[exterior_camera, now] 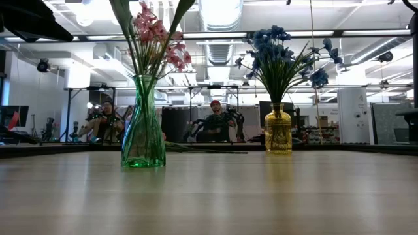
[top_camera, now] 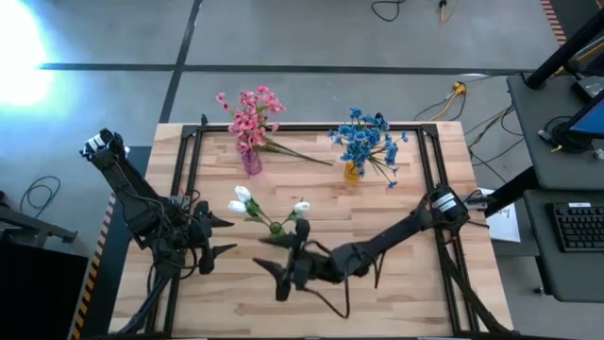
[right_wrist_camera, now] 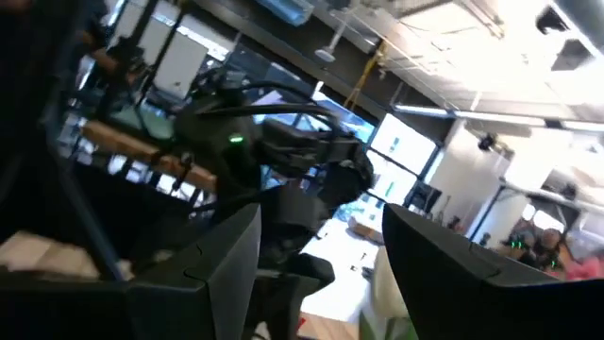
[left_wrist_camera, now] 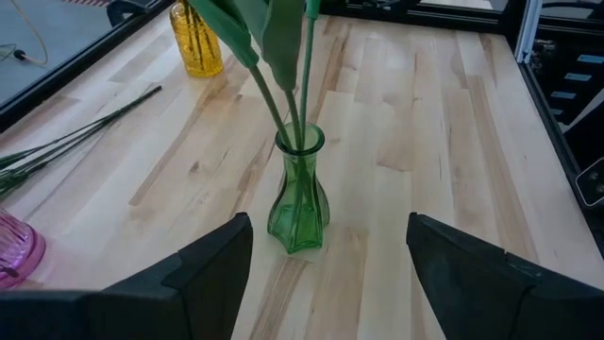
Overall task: Sort flowers into vase by color
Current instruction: Put the pink flowers into the pink vase
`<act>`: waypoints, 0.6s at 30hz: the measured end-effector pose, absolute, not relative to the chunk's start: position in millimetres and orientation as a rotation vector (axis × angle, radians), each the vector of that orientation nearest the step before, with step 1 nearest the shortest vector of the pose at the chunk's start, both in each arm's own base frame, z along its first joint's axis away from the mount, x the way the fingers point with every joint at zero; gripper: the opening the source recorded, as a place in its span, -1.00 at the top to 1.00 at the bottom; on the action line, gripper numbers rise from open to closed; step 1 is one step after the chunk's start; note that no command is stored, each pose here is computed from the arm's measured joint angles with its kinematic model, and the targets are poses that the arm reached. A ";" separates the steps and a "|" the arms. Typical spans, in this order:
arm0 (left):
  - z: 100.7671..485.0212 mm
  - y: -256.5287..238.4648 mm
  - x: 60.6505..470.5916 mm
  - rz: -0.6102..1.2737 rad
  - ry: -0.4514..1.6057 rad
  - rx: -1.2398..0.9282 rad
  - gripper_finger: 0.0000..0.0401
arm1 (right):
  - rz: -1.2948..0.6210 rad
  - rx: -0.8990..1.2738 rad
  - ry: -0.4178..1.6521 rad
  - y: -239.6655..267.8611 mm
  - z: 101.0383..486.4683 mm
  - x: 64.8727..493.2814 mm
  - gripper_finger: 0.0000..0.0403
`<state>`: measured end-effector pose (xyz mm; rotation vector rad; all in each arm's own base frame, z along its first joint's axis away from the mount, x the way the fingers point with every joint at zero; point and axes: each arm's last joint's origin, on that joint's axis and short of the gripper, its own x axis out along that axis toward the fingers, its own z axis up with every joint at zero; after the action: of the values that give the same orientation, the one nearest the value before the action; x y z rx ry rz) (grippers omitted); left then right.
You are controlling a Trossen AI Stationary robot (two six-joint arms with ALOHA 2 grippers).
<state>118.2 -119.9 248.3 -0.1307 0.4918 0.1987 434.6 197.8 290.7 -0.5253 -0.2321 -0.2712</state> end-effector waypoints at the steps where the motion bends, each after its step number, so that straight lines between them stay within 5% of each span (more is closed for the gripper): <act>1: 248.3 -119.8 118.2 0.199 0.492 -0.130 -0.33 | -0.260 -0.547 -0.229 203.8 290.2 432.0 -0.07; 18: 247.8 -119.7 118.0 0.199 0.496 -0.120 -0.33 | -0.280 -1.046 -0.082 236.7 282.8 415.6 -0.07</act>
<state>118.0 -119.7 247.8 -0.1202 0.4959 0.1993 415.6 236.7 282.8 -1.0462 -0.0823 -0.2804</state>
